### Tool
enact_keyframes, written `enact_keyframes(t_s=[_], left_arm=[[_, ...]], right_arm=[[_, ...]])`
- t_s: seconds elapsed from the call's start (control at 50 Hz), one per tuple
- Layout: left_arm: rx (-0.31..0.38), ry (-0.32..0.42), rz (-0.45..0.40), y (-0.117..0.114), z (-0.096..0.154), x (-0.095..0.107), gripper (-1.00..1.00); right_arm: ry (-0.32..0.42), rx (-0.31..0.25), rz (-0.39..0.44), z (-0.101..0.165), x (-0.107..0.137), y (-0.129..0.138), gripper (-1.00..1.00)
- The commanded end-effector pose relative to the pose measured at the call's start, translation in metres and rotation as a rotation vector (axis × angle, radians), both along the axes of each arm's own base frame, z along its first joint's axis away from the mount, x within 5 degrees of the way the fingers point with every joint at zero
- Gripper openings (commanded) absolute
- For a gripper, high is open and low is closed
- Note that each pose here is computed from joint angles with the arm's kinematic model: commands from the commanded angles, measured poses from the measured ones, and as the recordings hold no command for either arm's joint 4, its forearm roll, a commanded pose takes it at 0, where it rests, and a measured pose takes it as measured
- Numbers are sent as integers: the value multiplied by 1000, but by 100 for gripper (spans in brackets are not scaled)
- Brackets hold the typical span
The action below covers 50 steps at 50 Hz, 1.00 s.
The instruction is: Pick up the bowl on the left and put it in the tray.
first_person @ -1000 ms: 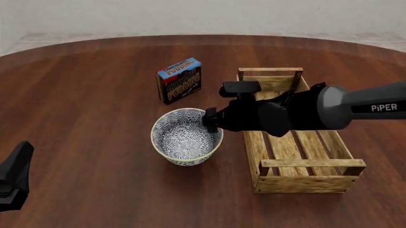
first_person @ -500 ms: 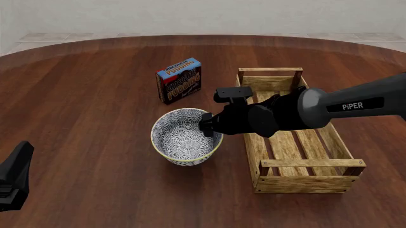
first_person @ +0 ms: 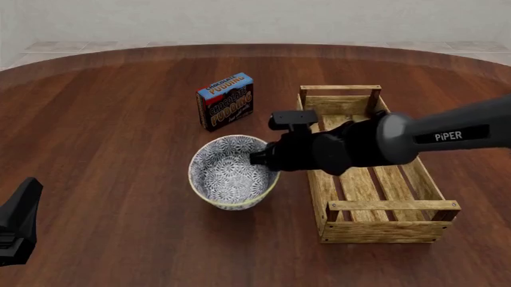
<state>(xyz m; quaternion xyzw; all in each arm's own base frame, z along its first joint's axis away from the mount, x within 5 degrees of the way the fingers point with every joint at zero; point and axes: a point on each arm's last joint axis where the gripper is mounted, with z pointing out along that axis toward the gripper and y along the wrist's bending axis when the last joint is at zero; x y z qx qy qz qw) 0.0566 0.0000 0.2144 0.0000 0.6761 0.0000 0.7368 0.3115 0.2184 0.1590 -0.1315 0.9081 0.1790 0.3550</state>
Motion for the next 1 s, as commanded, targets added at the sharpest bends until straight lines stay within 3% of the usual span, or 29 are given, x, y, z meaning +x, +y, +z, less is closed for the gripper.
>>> enact_keyframes(t_s=[0.02, 0.36, 0.76, 1.0], left_arm=[[0, 0, 0, 0, 0, 0, 100], [0, 0, 0, 0, 0, 0, 100], [0, 0, 0, 0, 0, 0, 100], [0, 0, 0, 0, 0, 0, 100]], right_arm=[[-39, -16, 35, 10, -8, -5, -100], [-117, -42, 63, 34, -14, -21, -100], [-120, -46, 123, 42, -22, -3, -100], [-146, -45, 150, 63, -27, 0, -100]])
